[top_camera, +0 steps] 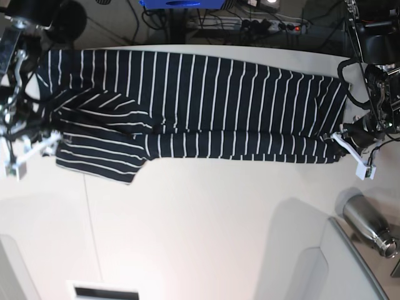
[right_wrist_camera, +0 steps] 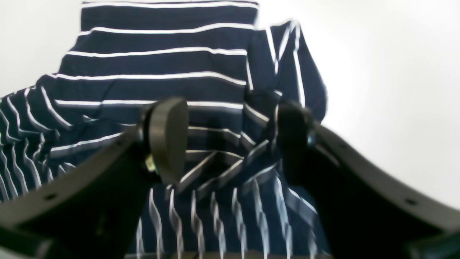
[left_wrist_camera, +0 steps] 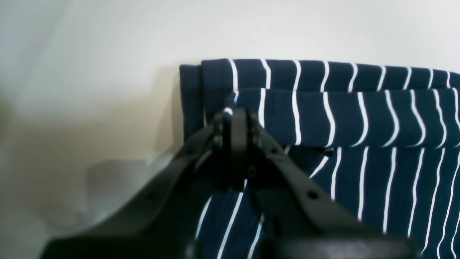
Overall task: Layout the t-shirt on the table in an organized manner, then fold the t-shirt properly
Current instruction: 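Regrasp the folded shirt end with the right gripper and tuck it flat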
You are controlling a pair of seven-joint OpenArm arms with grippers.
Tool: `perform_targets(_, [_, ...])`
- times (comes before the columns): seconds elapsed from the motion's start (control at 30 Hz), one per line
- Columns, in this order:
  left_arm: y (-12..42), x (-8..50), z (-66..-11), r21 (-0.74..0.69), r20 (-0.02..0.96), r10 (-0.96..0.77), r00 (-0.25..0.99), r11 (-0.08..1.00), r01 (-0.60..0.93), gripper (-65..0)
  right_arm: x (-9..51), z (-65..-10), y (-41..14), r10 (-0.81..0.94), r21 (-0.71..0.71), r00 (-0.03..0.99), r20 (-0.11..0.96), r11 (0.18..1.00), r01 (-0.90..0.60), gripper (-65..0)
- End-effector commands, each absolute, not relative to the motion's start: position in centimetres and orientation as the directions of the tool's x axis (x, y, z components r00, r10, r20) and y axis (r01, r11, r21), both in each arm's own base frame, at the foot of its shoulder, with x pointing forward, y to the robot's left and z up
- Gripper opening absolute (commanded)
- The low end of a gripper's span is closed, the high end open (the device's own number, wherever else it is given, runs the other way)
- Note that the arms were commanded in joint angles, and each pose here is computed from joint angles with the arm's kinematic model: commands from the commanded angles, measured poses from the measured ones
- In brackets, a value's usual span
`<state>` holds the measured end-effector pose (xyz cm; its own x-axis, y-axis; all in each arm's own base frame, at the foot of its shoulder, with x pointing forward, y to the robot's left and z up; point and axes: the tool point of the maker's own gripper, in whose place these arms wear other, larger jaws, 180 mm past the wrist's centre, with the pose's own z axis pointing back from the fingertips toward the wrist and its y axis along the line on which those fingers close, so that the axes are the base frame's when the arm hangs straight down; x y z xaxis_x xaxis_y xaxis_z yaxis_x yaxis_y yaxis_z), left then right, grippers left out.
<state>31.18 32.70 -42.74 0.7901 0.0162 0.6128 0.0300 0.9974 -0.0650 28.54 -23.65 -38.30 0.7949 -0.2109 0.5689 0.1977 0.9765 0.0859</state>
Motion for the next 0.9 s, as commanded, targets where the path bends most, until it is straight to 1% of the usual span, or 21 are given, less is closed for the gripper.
perform_targets(0.0, [33.5,32.3,-41.2,-0.048,0.65,0.006,0.76,0.998,0.034,-65.0,31.4,-36.7,-24.0,-0.173,0.076,0.762,0.624,0.984,0.161,-28.4])
perform_targets(0.1, [33.5,32.3,-41.2,-0.048,0.65,0.006,0.76,0.998,0.034,-65.0,35.5,-39.3,-24.6,-0.126,0.059,0.821,0.557,0.992,0.113,-28.4])
perform_targets(0.17, [33.5,32.3,-41.2,-0.048,0.65,0.006,0.76,0.998,0.034,-65.0,37.5,-41.0,-25.2,-0.121,0.054,0.837,0.534,0.993,0.109,-28.4])
perform_targets(0.27, [33.5,32.2,-41.2,-0.048,0.649,0.006,0.761,0.998,0.034,-65.0,38.9,-43.6,-26.5,-0.136,0.047,0.866,0.481,0.99,0.13,-28.4])
perform_targets(0.33, [33.5,32.2,-41.2,-0.048,0.649,0.006,0.761,0.998,0.034,-65.0,38.8,-45.4,-26.9,-0.151,0.047,0.885,0.44,0.988,0.145,-28.4])
perform_targets(0.43, [33.5,32.2,-41.2,-0.049,0.648,0.006,0.762,0.998,0.033,-65.0,38.9,-46.5,-27.6,-0.147,0.03,0.88,0.451,0.988,0.149,-28.5])
perform_targets(0.73, [33.4,32.2,-41.2,-0.05,0.649,0.007,0.761,0.998,0.033,-65.0,38.7,-46.8,-27.1,-0.146,0.037,0.884,0.444,0.989,0.145,-28.7])
perform_targets(0.87, [33.4,32.2,-41.2,-0.05,0.649,0.008,0.761,0.998,0.032,-65.0,38.5,-47.3,-25.4,-0.147,0.061,0.896,0.419,0.989,0.134,-28.8])
